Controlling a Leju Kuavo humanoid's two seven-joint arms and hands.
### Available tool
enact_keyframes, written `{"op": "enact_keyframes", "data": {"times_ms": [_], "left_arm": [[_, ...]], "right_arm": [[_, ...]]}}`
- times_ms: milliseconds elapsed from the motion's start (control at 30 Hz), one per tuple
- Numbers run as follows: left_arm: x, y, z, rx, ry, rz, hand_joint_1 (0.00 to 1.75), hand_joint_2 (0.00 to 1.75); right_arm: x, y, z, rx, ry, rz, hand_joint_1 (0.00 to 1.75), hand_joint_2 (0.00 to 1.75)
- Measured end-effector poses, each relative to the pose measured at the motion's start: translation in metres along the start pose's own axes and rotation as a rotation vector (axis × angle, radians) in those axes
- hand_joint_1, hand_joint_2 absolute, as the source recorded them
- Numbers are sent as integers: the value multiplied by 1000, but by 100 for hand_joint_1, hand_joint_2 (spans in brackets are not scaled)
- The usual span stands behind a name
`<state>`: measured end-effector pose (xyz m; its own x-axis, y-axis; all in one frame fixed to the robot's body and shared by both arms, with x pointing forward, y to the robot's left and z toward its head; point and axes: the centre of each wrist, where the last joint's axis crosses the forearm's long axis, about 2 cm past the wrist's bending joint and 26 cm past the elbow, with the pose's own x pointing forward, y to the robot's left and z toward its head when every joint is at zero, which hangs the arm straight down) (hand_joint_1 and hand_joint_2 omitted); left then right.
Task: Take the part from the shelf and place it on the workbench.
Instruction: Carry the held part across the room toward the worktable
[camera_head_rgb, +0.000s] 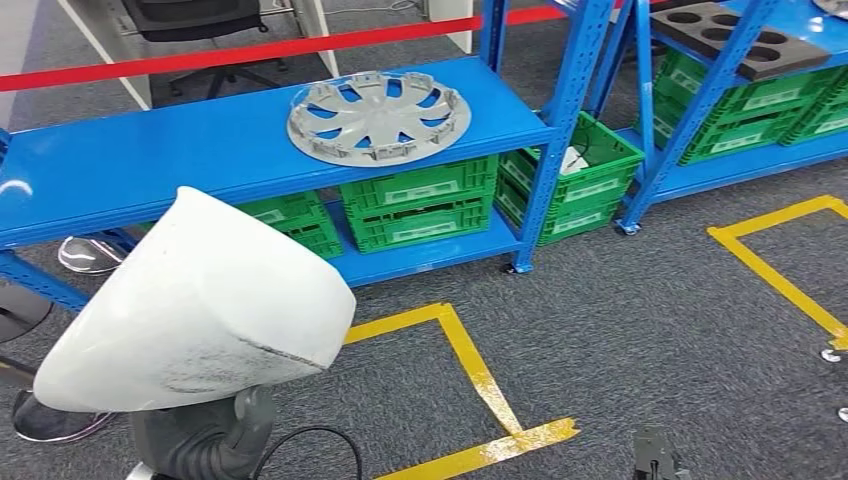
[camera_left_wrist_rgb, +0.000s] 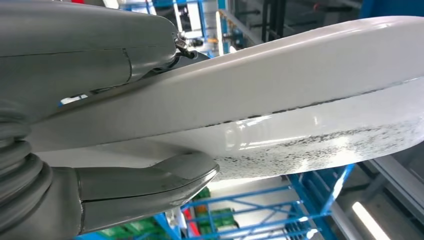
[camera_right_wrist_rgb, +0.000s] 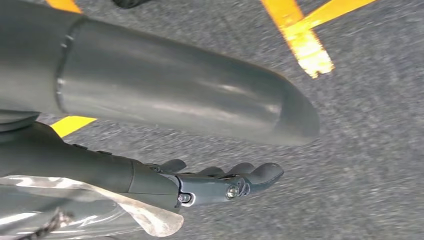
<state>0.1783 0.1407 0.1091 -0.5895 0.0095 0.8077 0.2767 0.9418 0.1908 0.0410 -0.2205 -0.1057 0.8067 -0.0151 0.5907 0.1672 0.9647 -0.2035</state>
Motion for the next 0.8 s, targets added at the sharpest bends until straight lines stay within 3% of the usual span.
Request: {"op": "enact_keyframes", "data": {"times_ms": [533, 800], "left_arm": [[1, -2, 3, 19, 13, 13, 175, 175], [1, -2, 1, 38, -14, 24, 175, 175]], "right_arm": [[-7, -14, -1, -23, 10, -8, 0, 0], [-5, -14, -4, -46, 24, -226, 0, 0]]}}
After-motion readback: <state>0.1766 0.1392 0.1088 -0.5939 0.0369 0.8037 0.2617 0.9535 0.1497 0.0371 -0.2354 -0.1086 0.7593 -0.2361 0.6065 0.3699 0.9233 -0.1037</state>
